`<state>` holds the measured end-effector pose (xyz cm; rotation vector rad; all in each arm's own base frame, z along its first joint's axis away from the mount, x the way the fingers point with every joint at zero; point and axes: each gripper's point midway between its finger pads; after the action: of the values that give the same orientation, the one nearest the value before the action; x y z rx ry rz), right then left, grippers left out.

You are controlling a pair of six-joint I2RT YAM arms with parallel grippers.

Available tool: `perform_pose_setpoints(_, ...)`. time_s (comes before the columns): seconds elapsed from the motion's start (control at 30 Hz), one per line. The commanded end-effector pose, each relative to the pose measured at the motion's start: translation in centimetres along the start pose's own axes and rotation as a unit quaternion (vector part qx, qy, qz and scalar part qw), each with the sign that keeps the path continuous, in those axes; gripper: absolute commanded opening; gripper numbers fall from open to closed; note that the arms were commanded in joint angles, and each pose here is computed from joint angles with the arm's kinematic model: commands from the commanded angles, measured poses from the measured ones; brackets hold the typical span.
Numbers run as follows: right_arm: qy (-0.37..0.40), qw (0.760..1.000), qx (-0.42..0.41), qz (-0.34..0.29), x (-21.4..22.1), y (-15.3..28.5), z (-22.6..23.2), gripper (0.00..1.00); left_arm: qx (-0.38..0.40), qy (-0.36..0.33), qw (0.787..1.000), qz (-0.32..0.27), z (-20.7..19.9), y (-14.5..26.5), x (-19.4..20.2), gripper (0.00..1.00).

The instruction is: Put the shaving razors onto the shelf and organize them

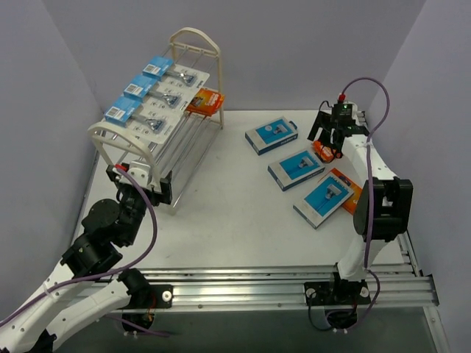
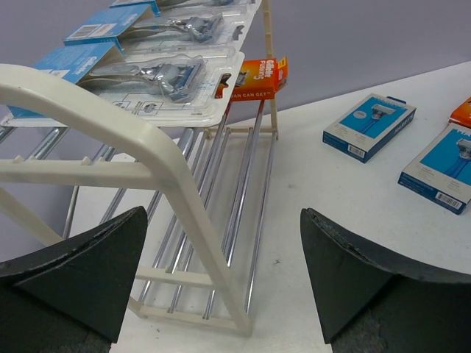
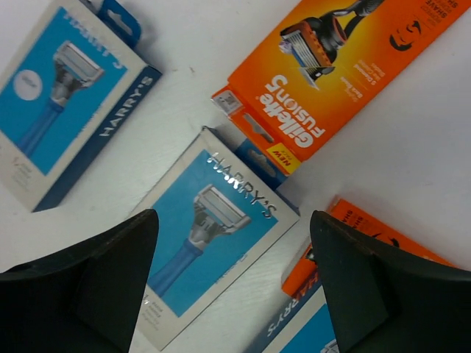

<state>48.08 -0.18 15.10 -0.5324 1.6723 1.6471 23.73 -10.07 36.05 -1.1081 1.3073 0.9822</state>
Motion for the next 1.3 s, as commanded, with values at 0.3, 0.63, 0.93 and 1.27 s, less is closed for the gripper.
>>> perform_pose_setpoints(0.3, 0.086, 0.989, 0.087, 0.078, 2.5, -4.9, -2.5, 0.68, 0.022, 0.001, 1.000, 0.001, -1.2, -0.3, -0.3, 0.94)
perform_pose_setpoints(0.63, 0.120, 0.980, 0.124, 0.104, 3.5, -7.1, -3.6, 0.67, 0.026, -0.003, 1.000, 0.000, -1.3, -0.3, -0.4, 0.94)
perform_pose_setpoints(0.93, 0.122, 0.976, 0.141, 0.116, 4.1, -8.5, -4.1, 0.68, 0.029, -0.007, 1.000, 0.004, -1.5, -0.4, -0.2, 0.94)
perform_pose_setpoints(1.27, 0.126, 0.975, 0.130, 0.130, 5.7, -9.6, -3.9, 0.68, 0.033, -0.009, 0.999, 0.007, -1.7, -0.5, 0.0, 0.94)
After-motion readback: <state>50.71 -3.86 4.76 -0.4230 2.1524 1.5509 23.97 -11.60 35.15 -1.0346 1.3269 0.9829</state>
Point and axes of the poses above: each gripper's point midway between its finger pads, its own y axis back along the fingers, its own z axis along the line the jaws close on, x = y × z, and after that the axes turned 10 degrees about y, right-handed
